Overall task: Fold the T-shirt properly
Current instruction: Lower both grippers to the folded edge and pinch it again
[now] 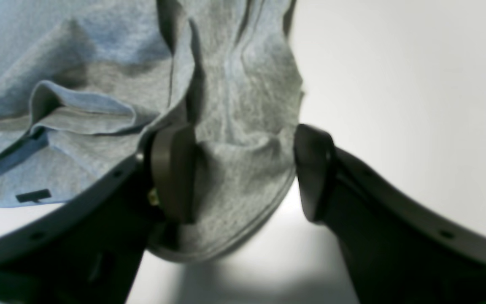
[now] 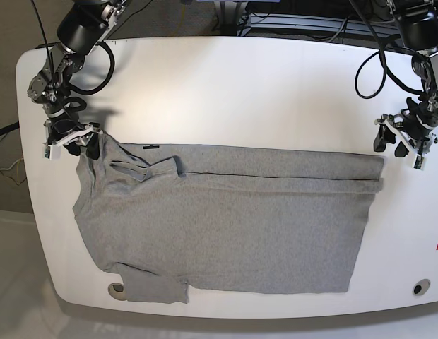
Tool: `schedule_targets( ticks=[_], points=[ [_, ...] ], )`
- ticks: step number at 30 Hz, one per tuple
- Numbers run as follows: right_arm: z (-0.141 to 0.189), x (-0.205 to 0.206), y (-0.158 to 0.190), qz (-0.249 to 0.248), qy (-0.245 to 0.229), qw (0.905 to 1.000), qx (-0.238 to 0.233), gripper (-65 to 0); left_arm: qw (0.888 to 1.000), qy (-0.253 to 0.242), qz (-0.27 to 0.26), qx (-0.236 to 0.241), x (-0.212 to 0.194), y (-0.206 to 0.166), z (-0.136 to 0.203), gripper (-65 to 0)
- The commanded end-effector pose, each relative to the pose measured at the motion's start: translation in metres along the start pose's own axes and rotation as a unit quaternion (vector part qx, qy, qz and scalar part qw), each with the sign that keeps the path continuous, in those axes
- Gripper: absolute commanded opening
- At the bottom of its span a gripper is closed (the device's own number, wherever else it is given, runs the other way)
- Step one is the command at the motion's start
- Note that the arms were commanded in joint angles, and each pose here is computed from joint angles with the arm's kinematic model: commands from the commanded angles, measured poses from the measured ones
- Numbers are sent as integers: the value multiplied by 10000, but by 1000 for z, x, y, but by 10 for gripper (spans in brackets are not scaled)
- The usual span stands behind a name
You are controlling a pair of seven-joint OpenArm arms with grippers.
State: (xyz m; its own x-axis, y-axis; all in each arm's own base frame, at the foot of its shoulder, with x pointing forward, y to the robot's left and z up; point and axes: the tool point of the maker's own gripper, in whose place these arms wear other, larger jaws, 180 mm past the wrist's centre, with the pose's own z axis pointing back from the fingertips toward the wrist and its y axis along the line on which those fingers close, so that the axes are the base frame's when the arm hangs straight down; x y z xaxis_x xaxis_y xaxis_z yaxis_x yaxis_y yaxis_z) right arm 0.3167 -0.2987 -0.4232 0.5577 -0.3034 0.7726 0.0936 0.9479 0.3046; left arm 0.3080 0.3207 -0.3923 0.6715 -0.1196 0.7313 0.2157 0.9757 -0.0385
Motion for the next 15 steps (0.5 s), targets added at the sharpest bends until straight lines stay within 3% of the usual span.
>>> schedule_targets(
  ticks=[1, 9, 15],
  points=[
    [-1, -5, -1, 46, 201, 9998, -25, -291, 9996, -254, -17, 95, 19, 11, 6, -274],
    [-5, -5, 9, -5, 168, 9998, 68, -304, 9998, -157, 66, 102, 14, 13, 4, -272],
    [-5, -4, 11, 31, 130, 9999, 69, -397, 9999, -139, -7, 77, 17, 14, 5, -277]
  ],
)
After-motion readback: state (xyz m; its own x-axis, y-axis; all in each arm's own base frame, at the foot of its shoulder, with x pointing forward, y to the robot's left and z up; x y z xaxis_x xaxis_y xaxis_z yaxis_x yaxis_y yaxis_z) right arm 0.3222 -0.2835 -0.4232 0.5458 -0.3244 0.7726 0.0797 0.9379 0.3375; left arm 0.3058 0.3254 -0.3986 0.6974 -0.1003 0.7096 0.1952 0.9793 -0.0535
